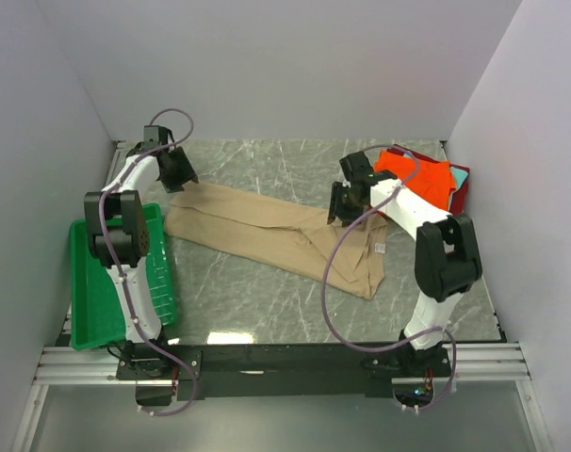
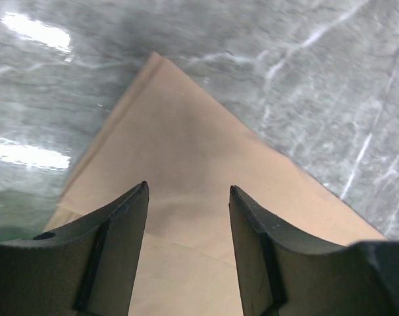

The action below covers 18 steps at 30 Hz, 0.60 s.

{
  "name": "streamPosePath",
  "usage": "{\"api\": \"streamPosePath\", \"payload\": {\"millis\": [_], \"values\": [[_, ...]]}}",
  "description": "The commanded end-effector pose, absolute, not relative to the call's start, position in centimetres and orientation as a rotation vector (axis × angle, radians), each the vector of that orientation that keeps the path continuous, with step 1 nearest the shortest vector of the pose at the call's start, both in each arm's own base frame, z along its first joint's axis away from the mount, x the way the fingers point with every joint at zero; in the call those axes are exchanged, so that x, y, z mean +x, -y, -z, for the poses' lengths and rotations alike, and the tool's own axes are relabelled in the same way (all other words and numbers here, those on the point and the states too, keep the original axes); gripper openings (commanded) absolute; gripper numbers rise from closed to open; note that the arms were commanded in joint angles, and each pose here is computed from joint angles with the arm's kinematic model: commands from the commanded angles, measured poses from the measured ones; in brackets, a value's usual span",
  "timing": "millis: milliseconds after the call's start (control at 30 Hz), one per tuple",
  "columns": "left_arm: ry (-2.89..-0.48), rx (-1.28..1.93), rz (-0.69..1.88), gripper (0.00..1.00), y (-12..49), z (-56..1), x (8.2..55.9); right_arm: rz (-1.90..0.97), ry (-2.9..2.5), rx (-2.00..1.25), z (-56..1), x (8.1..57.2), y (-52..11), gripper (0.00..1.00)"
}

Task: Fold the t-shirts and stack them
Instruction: Fold the tshirt

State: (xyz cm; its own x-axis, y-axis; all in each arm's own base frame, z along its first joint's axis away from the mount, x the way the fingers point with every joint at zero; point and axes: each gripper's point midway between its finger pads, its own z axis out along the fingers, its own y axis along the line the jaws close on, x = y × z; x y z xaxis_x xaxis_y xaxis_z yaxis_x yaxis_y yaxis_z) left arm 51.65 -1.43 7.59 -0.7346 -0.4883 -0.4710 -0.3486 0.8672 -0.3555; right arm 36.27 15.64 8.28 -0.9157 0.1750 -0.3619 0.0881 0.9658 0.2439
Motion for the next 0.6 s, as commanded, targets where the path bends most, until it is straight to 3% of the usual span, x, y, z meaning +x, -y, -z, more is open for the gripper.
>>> {"api": "streamPosePath", "payload": {"millis": [0,267,567], "values": [[-2.36,-0.559,0.386,0.58,2.2,-12.5,52.7,-0.376,-2.637,0.145,-9.2,39.9,-17.0,0.52],[-2.375,-0.549,0.349,0.58,1.8,-12.3,52.1,-0.327,-2.701,0.143,-6.1,39.8,-16.7,0.51],[-2.385,-0.545,0.366,0.58,2.0,-11.8,52.3,-0.394,-2.72,0.15,-5.6,38.6,-17.3,0.43]]}}
